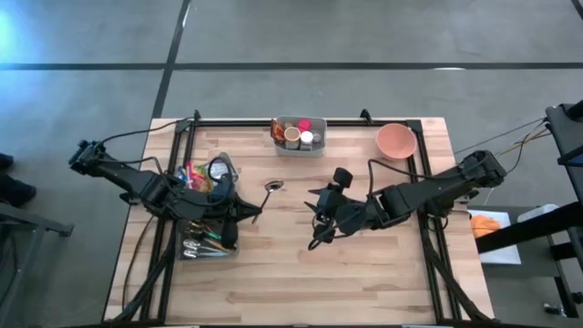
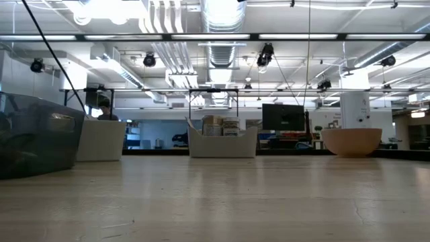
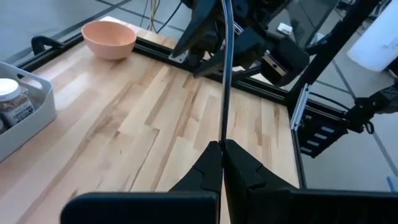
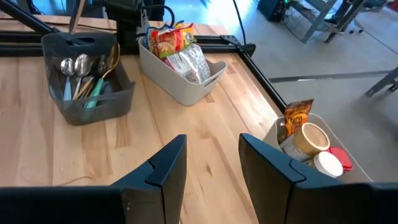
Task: Pick & Place Food Item
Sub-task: Put the silver spoon into the black bin, then return to Home Position
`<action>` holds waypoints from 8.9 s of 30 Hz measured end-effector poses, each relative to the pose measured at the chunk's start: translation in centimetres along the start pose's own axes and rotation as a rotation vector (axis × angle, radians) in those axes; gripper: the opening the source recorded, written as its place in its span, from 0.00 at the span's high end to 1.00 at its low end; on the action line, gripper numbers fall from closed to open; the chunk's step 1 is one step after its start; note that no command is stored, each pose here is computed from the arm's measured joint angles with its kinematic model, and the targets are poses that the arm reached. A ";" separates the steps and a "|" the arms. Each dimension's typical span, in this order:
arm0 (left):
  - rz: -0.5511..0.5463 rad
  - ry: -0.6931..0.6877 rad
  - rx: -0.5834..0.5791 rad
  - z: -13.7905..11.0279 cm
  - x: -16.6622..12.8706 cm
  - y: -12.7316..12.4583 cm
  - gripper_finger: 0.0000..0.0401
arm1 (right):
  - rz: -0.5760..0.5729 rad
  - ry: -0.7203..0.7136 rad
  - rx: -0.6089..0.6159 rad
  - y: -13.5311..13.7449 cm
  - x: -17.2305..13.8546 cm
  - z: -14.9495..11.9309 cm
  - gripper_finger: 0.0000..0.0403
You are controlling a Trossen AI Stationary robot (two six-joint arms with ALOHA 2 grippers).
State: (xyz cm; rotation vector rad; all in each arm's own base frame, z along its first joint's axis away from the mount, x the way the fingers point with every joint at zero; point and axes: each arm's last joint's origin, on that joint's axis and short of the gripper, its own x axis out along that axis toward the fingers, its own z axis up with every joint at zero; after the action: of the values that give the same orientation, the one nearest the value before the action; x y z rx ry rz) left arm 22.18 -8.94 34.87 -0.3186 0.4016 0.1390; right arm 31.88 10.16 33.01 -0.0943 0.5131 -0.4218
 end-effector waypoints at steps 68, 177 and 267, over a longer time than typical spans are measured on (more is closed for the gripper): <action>1.049 0.257 -2.051 -6.3 -1.9 3.2 1.00 | 0.001 0.000 0.000 0.0 0.0 0.0 0.65; 1.343 0.359 -1.996 -15.1 6.1 3.7 0.31 | 0.001 0.000 0.000 0.0 0.0 0.0 0.65; 0.009 -0.163 0.281 -4.7 -8.0 7.8 1.00 | 0.016 -0.057 0.052 -1.4 -2.0 0.8 0.65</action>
State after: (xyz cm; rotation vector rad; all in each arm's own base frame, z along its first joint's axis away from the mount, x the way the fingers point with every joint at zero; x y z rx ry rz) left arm 11.71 -3.74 31.89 -0.0279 0.2562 0.1145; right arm 30.14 9.71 34.88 -0.0519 0.4463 -0.4151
